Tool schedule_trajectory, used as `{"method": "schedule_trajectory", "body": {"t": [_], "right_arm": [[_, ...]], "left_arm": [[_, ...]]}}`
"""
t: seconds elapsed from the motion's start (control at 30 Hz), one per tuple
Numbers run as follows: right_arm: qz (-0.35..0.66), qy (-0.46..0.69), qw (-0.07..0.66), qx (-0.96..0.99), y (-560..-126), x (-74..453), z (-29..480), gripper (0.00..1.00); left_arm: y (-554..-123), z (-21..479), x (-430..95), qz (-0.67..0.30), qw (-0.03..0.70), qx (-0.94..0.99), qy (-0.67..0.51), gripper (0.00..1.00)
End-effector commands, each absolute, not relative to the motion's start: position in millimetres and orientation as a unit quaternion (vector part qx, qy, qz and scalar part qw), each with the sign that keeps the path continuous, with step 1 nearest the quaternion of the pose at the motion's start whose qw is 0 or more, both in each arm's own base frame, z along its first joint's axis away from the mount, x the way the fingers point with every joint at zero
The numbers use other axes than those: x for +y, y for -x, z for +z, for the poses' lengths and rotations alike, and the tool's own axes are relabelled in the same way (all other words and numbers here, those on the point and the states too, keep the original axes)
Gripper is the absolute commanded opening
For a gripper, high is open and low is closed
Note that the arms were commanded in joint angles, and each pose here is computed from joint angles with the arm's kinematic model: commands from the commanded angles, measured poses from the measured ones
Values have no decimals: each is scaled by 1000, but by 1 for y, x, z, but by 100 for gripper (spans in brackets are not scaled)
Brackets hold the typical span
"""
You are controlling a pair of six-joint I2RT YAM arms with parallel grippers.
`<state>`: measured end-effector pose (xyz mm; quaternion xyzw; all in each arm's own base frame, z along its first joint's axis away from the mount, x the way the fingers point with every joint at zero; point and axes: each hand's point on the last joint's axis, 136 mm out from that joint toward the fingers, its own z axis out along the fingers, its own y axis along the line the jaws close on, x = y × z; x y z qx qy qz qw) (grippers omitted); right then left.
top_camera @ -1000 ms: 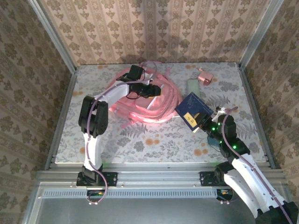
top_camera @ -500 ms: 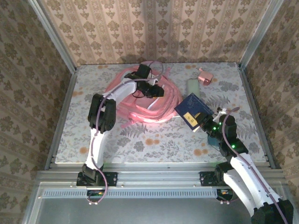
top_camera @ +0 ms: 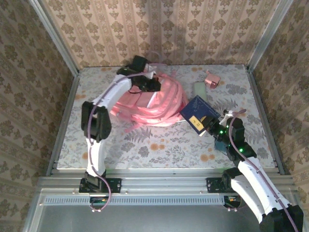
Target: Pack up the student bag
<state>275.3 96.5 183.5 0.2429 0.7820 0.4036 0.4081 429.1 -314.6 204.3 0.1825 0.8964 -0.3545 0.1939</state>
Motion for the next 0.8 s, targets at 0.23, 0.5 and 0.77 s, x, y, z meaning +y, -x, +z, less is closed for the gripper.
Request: {"method": "schedule_trajectory", "body": {"t": [0.23,0.5,0.77], "right_arm": [[489,-165,414,749,-298,133,236,0],[511,-111,372,767,-314,189,249,0],[550,-128,342,751,-359,235,254,0]], "left_arm": [[-428,319,-264,-490,257,818,-159,0],[-422,349,-262,-511,270,798,-168,0],[-418,378,-250,-528,300,780,-147,0]]}}
